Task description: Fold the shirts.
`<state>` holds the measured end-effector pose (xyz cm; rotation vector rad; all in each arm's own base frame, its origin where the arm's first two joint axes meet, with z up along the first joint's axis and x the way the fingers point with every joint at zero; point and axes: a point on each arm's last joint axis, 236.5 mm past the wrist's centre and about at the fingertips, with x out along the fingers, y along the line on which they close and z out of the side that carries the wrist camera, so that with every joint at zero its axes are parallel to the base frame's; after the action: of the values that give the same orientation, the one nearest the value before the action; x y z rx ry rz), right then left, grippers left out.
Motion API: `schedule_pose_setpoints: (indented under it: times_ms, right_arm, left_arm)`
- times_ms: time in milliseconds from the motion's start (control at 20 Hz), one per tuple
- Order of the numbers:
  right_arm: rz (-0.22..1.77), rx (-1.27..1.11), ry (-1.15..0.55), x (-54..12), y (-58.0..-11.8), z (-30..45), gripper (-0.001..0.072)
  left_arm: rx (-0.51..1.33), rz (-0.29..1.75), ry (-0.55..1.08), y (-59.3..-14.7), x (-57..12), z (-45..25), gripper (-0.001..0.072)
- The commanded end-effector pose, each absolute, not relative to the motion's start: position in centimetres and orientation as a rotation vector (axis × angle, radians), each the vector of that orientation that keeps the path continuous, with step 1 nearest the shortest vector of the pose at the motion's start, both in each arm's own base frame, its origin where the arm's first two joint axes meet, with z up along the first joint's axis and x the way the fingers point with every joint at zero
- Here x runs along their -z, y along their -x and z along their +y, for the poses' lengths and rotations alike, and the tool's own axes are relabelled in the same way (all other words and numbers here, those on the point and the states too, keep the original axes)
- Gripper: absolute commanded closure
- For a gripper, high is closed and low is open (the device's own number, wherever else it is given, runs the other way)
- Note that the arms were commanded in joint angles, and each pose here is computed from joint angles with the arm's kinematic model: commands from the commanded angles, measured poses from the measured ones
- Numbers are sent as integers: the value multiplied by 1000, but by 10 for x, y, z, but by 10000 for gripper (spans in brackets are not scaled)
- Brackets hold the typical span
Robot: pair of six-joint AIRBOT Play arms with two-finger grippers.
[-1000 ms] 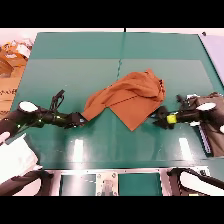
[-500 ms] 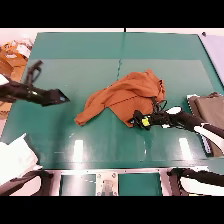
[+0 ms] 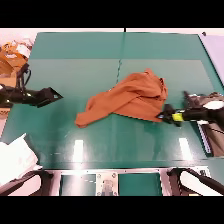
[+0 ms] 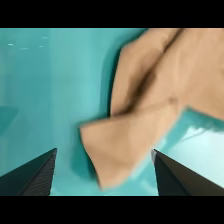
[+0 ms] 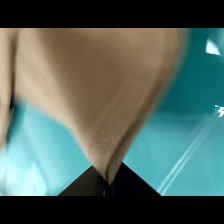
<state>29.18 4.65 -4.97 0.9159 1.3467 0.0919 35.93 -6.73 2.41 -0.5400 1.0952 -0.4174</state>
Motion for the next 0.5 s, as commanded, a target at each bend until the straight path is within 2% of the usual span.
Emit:
schedule_pose_setpoints:
  times_ms: [0, 150, 250, 400, 450]
  right_arm:
    - [1269, 117, -960, 39, -274, -26, 696]
    - [1258, 153, -991, 43, -273, -38, 695]
    - [1266, 146, -987, 44, -273, -35, 695]
    - [1264, 145, -989, 43, -273, -35, 695]
    - [1264, 141, -984, 43, -273, -35, 695]
  left_arm:
    - [439, 1029, 640, -359, 1, -89, 42]
    - [457, 1065, 600, -352, 31, -128, 42]
    - [550, 1121, 609, -342, 44, -177, 43]
    - [711, 1286, 619, -296, 64, -241, 44]
    - [761, 1360, 604, -275, 70, -254, 109]
